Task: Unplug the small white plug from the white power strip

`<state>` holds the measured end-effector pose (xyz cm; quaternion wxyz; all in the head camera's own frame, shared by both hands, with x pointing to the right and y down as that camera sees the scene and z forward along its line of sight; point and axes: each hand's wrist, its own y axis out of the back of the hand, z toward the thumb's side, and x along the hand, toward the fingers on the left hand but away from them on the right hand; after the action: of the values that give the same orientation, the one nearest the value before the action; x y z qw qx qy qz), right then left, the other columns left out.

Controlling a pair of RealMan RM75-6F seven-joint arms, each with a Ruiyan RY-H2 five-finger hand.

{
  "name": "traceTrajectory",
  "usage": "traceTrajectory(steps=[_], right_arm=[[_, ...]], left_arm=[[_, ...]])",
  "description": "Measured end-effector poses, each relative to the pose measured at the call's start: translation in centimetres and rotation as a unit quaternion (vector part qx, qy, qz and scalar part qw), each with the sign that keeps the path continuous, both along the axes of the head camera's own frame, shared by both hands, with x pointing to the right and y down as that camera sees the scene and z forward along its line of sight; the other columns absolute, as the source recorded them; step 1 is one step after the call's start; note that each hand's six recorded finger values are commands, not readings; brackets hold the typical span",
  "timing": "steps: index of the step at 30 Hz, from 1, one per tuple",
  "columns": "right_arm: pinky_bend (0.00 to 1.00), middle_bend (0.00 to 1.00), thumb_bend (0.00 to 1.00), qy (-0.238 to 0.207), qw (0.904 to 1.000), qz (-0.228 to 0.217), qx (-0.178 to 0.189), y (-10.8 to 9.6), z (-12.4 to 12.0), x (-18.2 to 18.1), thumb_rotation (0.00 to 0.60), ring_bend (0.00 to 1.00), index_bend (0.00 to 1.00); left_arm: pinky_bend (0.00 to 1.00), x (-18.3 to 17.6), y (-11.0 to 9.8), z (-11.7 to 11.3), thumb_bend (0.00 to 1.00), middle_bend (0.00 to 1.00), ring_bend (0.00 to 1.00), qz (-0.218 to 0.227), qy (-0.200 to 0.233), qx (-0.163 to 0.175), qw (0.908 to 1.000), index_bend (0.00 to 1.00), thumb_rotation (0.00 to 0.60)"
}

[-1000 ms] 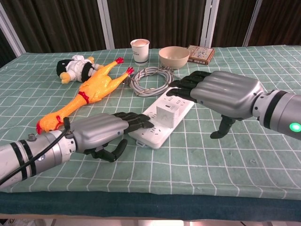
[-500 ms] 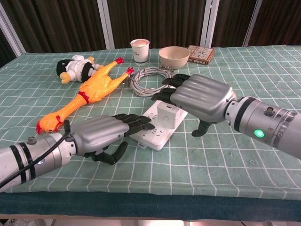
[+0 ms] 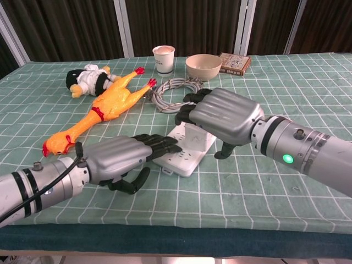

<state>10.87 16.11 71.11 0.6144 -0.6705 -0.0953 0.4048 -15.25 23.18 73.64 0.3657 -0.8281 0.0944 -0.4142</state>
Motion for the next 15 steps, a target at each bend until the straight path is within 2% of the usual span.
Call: traceTrajectory(steps=[3, 7, 15], right_arm=[[0.32, 0.35, 0.27, 0.001, 1.0, 0.0, 0.005, -0.08, 0.13, -0.22, 0.6, 0.19, 0.44], [0.4, 0.4, 0.28, 0.003, 1.0, 0.003, 0.008, -0.12, 0.3, -0.36, 0.6, 0.25, 0.51], [0.4, 0.43, 0.32, 0.001, 1.0, 0.007, 0.006, -0.13, 0.35, -0.55, 0.6, 0.27, 0.55]], left_arm=[[0.0, -0.02, 0.08, 0.0, 0.81, 0.01, 0.01, 0.0, -0.001, -0.001, 1.0, 0.0, 0.6], [0.0, -0.09, 0.15, 0.04, 0.81, 0.01, 0.01, 0.0, -0.002, -0.002, 1.0, 0.0, 0.6], [0.0, -0.14, 0.1, -0.01, 0.81, 0.01, 0.01, 0.001, -0.002, 0.0, 1.0, 0.0, 0.6]])
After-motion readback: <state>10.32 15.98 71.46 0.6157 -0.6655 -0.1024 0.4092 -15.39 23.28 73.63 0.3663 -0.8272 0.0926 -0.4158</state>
